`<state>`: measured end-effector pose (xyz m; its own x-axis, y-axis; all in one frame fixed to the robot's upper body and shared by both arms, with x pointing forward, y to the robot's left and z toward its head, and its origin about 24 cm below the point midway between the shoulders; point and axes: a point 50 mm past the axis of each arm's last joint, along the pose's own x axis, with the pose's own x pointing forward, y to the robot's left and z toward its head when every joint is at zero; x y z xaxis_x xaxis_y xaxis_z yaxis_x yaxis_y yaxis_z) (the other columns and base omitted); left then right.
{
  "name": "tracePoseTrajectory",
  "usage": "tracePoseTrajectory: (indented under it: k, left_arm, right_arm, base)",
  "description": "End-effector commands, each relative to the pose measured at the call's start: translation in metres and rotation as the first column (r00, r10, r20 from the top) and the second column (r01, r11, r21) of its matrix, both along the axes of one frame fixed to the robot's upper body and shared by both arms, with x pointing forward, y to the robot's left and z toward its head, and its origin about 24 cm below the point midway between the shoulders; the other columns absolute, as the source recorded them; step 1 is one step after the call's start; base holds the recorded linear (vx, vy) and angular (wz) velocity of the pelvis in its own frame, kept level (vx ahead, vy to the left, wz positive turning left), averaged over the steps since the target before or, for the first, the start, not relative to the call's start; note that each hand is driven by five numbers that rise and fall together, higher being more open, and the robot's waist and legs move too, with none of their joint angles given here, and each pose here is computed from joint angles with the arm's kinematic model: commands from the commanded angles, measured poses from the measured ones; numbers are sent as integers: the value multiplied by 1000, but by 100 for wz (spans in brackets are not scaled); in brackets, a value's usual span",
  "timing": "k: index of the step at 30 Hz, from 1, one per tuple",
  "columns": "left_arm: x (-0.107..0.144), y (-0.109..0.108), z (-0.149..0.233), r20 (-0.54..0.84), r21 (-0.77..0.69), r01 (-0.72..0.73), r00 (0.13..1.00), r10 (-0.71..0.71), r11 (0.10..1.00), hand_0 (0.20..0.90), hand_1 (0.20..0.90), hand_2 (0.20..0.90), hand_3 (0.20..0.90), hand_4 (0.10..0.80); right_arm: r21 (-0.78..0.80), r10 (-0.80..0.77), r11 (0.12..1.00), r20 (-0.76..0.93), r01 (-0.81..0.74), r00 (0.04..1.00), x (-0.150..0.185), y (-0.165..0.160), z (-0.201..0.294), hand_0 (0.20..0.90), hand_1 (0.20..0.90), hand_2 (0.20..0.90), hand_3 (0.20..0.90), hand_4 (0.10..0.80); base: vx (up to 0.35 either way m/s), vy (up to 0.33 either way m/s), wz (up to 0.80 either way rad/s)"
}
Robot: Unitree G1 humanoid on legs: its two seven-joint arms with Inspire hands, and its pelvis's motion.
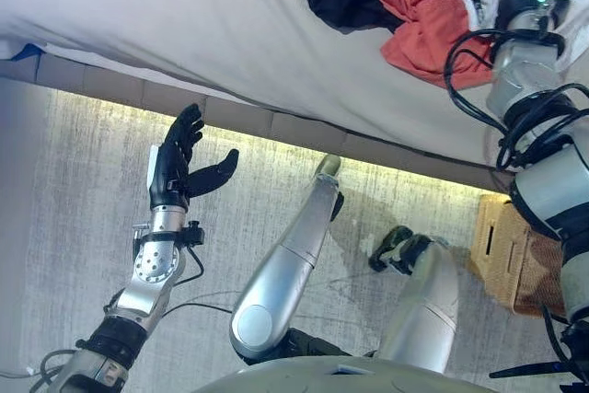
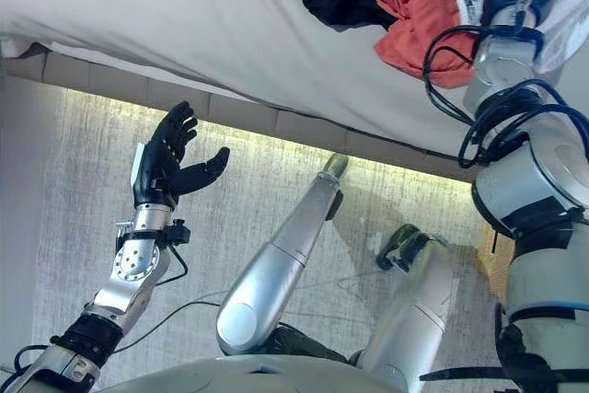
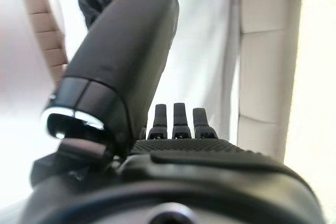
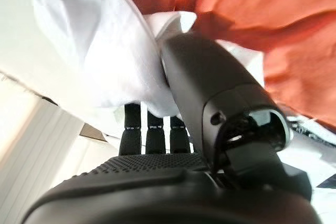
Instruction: Pick up the clothes from the bed and place them into the basket
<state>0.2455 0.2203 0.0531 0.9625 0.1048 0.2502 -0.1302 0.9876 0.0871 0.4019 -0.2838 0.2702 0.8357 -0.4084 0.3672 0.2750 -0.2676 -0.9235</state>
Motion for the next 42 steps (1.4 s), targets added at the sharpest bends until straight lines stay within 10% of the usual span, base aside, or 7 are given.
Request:
tracePoseTrajectory:
  k: [1,25,33,42]
  left_arm:
    - [3,7,37,198,-26,-6,980,11,1000,900,900,900,900,800]
    - [23,-6,43,158,82,32,986,-45,996,900,900,900,900,800]
    - [26,-12,16,-11,149,43,999,-42,988,900,900,900,900,800]
    - [25,-6,-27,-231,203,-29,970,77,979,900,900,900,900,800]
  right_arm:
    - [-86,-58,994,80,65,995,-12,-19,26,300,300,300,200,100]
    - [227,42,971,136,-72,990,-25,-45,8,300,300,300,200,100]
    - [500,148,789,410,-358,900,-26,-32,18,300,300,300,200,100]
    - [433,293,625,642,-650,709,-37,-1,30,300,300,300,200,100]
  base:
    - [17,-22,-14]
    - [25,-8,-12]
    - [69,13,-7]
    - [24,23,-40]
